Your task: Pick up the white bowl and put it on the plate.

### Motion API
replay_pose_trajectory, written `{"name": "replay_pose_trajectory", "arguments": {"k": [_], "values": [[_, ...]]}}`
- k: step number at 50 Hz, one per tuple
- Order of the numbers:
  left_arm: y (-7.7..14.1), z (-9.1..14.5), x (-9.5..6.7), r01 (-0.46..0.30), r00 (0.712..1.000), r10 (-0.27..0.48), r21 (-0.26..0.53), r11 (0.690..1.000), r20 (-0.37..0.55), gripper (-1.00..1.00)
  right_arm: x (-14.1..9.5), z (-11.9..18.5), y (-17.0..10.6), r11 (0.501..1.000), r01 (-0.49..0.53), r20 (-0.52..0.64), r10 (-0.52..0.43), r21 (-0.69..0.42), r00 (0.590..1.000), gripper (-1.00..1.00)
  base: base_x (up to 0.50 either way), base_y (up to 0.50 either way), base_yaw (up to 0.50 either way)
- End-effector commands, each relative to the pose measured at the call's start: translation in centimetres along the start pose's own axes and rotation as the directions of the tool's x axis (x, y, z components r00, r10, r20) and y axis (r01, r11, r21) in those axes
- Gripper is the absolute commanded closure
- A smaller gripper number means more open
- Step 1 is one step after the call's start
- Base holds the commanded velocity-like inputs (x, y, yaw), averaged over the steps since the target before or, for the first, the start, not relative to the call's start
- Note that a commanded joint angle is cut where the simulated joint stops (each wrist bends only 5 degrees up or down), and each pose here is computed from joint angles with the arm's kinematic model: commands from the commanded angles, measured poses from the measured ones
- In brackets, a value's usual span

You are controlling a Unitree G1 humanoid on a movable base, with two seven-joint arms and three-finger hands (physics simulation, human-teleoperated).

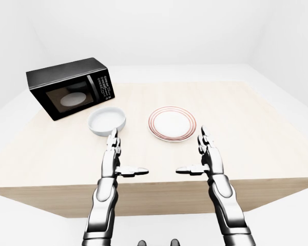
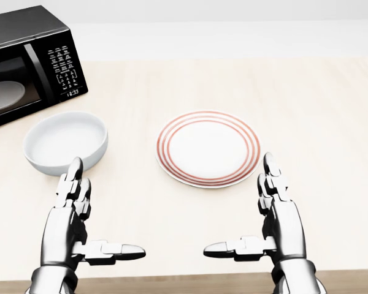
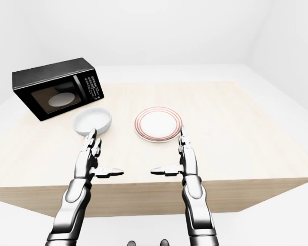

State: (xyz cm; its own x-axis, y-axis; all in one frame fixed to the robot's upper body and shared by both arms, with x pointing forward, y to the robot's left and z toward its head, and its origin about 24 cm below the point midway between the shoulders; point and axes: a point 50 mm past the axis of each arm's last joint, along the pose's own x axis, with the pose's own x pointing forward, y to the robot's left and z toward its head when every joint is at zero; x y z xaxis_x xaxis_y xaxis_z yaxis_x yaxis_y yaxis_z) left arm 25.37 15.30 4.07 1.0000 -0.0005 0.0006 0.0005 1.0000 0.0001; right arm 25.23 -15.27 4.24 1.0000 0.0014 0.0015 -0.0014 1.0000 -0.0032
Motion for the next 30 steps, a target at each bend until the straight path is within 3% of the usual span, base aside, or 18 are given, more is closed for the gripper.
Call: {"name": "replay_pose_trajectory", "arguments": {"k": [1,11,30], "values": [[0.67,-0.20,-0.03,0.001,1.000,-0.001,0.002,1.000,0.004,-1.00,-0.39,0.19,-0.49,1.000,-0.006,0.004,0.006,-0.013,1.000,-1.00,0.00,0.00,0.00],[0.65,-0.11,-0.08,0.004,1.000,-0.004,0.005,1.000,0.008,-1.00,-0.41,-0.10,-0.33,0.999,-0.011,-0.003,0.011,-0.033,1.000,-1.00,0.00,0.03,0.00],[0.62,0.03,-0.14,0.006,1.000,-0.007,0.008,1.000,0.012,-1.00,-0.41,-0.52,0.03,0.999,-0.027,-0.009,0.026,-0.045,1.000,-1.00,0.00,0.49,0.00]]}}
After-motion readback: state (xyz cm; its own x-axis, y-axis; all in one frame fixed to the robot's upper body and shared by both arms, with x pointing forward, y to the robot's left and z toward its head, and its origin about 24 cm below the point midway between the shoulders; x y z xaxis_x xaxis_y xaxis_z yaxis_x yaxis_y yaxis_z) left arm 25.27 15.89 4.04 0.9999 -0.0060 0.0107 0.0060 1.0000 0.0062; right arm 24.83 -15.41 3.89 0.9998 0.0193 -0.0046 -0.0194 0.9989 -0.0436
